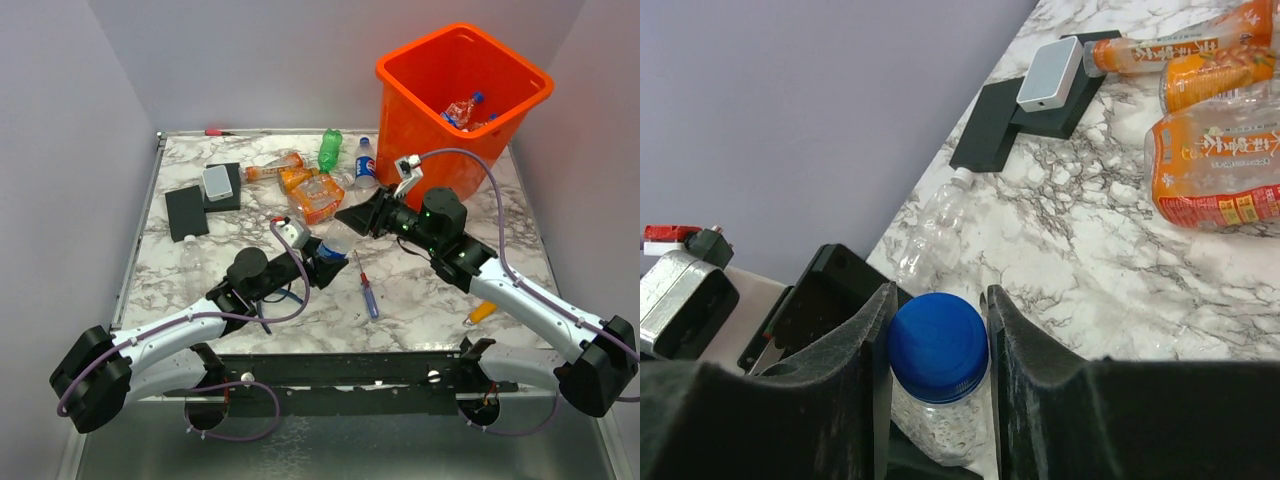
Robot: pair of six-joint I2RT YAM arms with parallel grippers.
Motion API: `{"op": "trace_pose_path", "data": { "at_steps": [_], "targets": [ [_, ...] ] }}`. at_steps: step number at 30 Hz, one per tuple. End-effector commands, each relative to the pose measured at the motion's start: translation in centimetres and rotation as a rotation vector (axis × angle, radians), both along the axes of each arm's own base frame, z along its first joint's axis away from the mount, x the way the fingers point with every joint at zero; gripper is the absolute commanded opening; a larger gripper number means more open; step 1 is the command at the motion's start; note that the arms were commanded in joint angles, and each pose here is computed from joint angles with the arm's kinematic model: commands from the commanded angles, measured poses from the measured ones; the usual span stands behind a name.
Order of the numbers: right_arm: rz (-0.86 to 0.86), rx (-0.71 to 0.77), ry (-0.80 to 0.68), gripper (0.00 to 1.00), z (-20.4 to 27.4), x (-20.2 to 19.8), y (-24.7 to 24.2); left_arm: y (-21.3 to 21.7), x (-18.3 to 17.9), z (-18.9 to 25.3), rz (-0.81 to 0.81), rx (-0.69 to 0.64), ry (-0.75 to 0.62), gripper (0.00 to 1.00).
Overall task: Put the plastic bottles in the bin
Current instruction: Place the plastic bottle in the trash bin.
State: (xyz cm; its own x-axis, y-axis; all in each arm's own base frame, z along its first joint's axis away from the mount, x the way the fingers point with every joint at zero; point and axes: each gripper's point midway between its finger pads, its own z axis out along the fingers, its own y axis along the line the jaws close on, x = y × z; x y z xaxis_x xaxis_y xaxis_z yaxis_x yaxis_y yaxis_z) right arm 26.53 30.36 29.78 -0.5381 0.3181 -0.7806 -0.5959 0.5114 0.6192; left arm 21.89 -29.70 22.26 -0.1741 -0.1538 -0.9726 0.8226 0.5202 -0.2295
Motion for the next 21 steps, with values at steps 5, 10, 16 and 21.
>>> {"op": "trace_pose_path", "data": {
  "at_steps": [5,10,16,21],
  "targets": [
    [-0.012,-0.014,-0.024,0.0,0.8,-0.3,-0.2,0.5,0.1,1.9,0.029,-0.053,-0.053,0.99],
    [-0.072,-0.091,-0.148,0.0,4.3,0.1,-2.1,2.2,1.4,2.7,0.15,-0.07,-0.07,0.99],
    [-0.334,-0.27,-0.443,0.0,14.6,1.4,-8.7,9.6,4.2,5.1,0.549,-0.141,-0.11,0.99],
    [-0.662,-0.309,-0.617,0.0,24.0,2.6,-14.8,12.8,4.8,5.0,0.711,-0.153,-0.094,0.99]
  ]
}}
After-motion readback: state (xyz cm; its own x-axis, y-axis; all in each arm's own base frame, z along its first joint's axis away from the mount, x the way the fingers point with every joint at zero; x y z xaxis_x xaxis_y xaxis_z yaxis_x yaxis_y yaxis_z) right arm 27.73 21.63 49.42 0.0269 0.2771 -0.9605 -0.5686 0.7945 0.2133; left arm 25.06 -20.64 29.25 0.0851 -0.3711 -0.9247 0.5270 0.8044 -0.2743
